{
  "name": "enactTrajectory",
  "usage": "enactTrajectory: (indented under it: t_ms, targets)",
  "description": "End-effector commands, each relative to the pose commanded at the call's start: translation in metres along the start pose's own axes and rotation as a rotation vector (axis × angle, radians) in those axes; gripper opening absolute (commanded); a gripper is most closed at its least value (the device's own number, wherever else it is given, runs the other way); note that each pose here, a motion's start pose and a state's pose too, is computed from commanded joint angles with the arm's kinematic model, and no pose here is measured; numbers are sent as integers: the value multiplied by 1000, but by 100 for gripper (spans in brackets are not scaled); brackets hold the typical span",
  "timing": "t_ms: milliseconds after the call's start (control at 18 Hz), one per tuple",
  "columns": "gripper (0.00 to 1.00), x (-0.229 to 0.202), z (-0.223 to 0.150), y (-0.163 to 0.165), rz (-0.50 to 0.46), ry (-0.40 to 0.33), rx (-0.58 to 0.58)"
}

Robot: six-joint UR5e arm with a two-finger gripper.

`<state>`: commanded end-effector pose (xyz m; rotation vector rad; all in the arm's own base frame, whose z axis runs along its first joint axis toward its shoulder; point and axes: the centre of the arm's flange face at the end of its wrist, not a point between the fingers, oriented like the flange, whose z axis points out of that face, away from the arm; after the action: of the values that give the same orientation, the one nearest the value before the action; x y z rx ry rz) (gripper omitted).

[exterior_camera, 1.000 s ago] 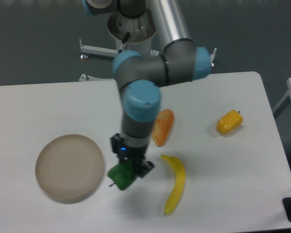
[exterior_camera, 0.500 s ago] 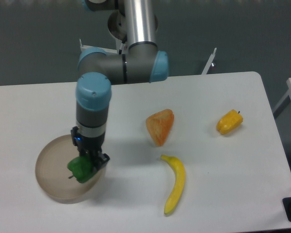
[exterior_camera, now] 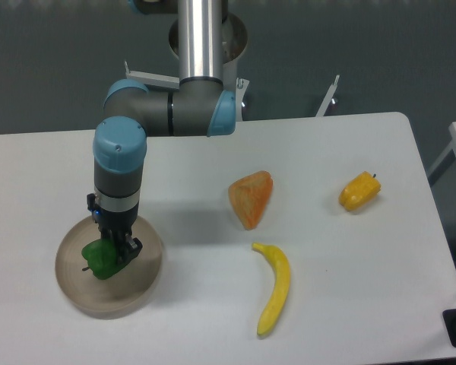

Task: Place the green pepper on the plate
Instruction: 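Lower the green pepper onto the plate surface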

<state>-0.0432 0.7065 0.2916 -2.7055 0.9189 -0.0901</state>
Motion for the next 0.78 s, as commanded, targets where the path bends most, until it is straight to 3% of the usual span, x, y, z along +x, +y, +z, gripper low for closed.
enactTrajectory:
  t_ms: [778]
  targets:
    - [37,-1,19,0,6,9,8]
